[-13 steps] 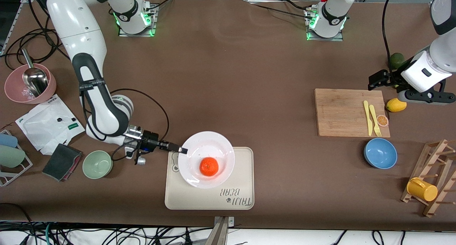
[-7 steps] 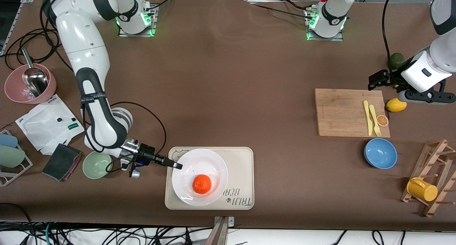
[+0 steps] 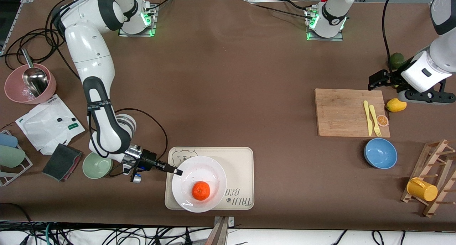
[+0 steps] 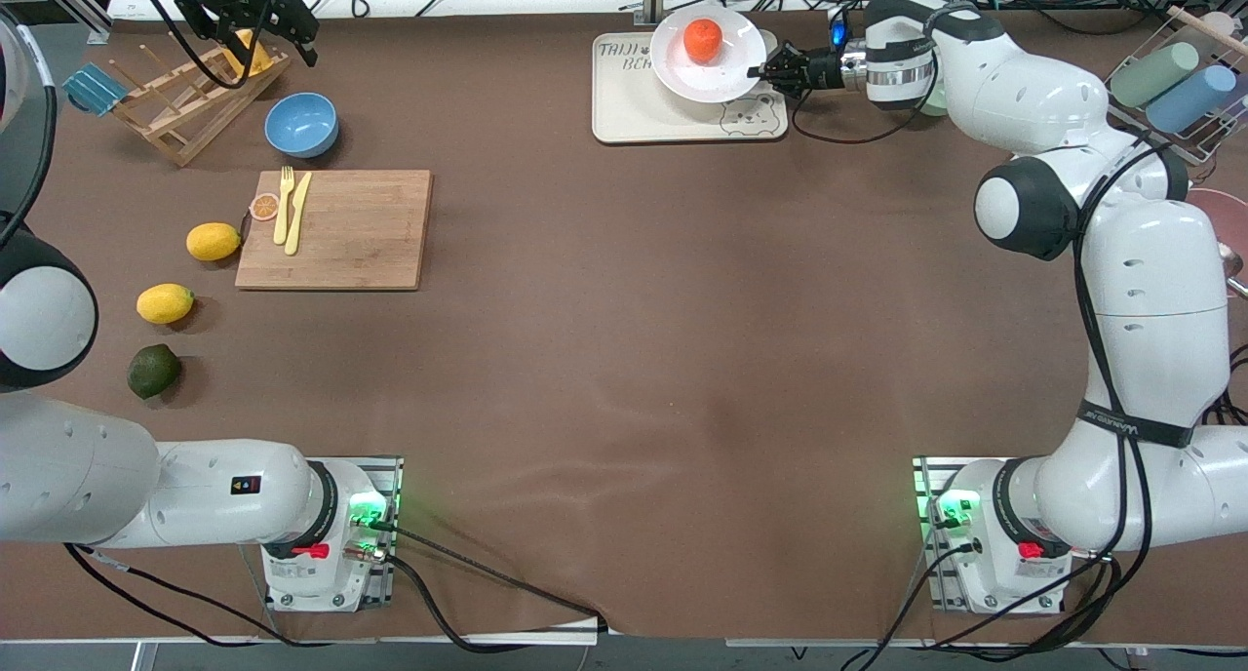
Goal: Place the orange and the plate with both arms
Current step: 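Push the plate further onto the placemat with the right gripper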
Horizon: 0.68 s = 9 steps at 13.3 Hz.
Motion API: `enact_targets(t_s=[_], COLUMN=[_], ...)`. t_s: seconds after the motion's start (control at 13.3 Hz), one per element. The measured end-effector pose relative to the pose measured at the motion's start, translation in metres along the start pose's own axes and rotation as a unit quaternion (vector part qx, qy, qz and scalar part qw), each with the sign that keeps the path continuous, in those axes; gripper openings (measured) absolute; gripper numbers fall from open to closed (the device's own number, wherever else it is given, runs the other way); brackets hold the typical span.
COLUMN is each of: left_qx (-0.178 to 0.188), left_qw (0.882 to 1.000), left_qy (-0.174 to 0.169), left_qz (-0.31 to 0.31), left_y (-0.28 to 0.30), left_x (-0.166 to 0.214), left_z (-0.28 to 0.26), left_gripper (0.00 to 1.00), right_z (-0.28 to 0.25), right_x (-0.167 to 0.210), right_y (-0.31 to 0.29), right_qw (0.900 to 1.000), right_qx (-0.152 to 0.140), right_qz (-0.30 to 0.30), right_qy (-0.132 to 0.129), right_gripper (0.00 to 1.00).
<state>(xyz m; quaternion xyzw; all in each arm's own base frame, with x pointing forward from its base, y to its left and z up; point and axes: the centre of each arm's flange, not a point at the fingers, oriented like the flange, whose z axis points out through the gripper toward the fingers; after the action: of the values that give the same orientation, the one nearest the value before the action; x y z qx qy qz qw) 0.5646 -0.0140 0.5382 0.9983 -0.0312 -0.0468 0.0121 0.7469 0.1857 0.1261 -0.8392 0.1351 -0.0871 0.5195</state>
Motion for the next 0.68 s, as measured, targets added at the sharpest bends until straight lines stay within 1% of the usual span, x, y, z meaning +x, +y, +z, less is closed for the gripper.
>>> enact_targets(t_s=[0.53,0.68], left_qx=[0.000,0.000], left_qw=[1.000,1.000], left_qy=[-0.001,-0.001], left_qz=[0.000,0.000], left_y=[0.0000,-0.0001], left_x=[0.0000,0.0000], left_z=[0.0003,0.0003], left_gripper=[1.00,1.00], right_z=[0.0086,0.0086], right_x=[-0.0067,-0.0071], right_y=[0.0025,0.0032], right_qw=[1.000,1.000], right_qx=[-0.002,-0.013], right_qz=[0.018,0.019], right_qy=[-0.007,-0.014], right_gripper=[0.04,0.04])
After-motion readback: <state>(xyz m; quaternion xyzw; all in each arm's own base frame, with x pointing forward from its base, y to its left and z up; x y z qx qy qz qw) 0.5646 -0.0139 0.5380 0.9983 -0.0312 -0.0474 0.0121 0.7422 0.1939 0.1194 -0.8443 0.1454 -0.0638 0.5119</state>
